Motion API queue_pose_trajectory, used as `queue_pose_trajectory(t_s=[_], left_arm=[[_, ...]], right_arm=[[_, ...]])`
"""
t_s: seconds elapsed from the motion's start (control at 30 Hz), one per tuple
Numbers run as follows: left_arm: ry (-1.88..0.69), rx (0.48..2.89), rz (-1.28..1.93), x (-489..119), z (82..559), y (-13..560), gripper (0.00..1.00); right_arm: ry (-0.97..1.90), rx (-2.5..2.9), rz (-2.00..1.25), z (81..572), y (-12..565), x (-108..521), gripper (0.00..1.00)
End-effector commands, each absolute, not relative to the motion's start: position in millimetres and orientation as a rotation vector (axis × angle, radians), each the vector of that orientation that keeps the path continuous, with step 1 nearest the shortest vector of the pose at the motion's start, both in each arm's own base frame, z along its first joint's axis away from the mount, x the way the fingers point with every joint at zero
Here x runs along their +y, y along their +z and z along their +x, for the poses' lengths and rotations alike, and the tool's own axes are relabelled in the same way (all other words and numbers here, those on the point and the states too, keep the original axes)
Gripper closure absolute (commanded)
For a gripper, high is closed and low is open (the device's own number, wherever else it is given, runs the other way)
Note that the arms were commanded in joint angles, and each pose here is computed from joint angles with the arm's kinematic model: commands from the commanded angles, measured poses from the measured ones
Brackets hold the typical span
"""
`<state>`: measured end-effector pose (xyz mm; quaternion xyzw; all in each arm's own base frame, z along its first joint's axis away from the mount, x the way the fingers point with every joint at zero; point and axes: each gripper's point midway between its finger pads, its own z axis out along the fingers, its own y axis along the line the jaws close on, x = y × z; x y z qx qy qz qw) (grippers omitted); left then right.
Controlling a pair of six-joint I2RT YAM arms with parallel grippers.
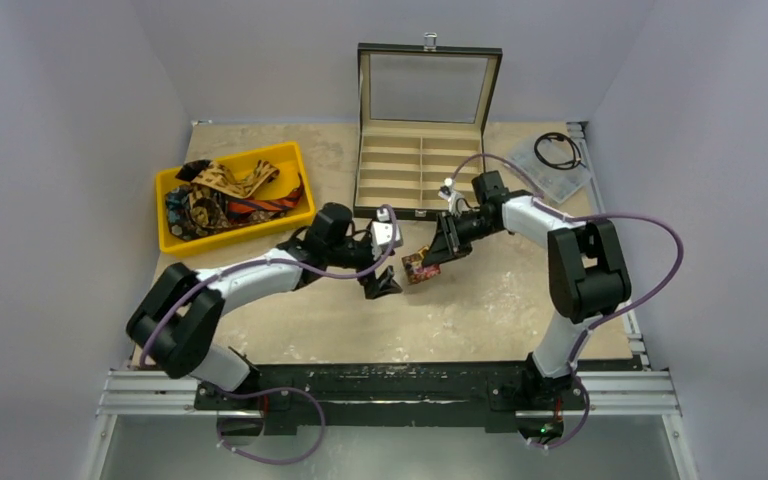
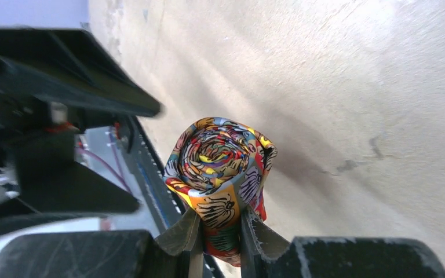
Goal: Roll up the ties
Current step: Pick up the tie at the center of the board, then place the tie in the storage box.
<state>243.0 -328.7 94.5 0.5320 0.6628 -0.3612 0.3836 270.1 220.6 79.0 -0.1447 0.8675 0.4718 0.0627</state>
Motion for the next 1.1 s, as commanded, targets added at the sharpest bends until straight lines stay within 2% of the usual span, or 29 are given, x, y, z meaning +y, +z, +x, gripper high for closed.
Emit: queue_pose_trajectory(t_s=[0.0, 0.17, 0.47, 0.8, 1.07], left_arm=[[-1.058, 1.722, 1.305, -296.8, 219.4, 128.5, 0.00], [-1.022, 1.739, 1.250, -266.8, 212.3, 157.6, 0.00], [-0.896, 1.807, 1.062, -238.6, 223.2, 169.4, 0.00], [-0.834, 1.846, 0.994, -215.2, 221.2, 164.7, 0.00], [-0.844, 1.860, 0.992, -213.1, 218.6, 158.8, 0.00]], right_arm=[[1.211, 2.530, -0.718, 283.7, 114.5, 196.1, 1.00], [0.904, 2.396, -0.987, 323.8, 156.2, 166.6, 1.00], [0.154, 2.012, -1.462, 427.3, 216.2, 111.1, 1.00], [-0.086, 1.908, -1.647, 510.1, 195.0, 99.6, 1.00], [-0.067, 1.915, -1.757, 518.8, 156.2, 101.2, 1.00]])
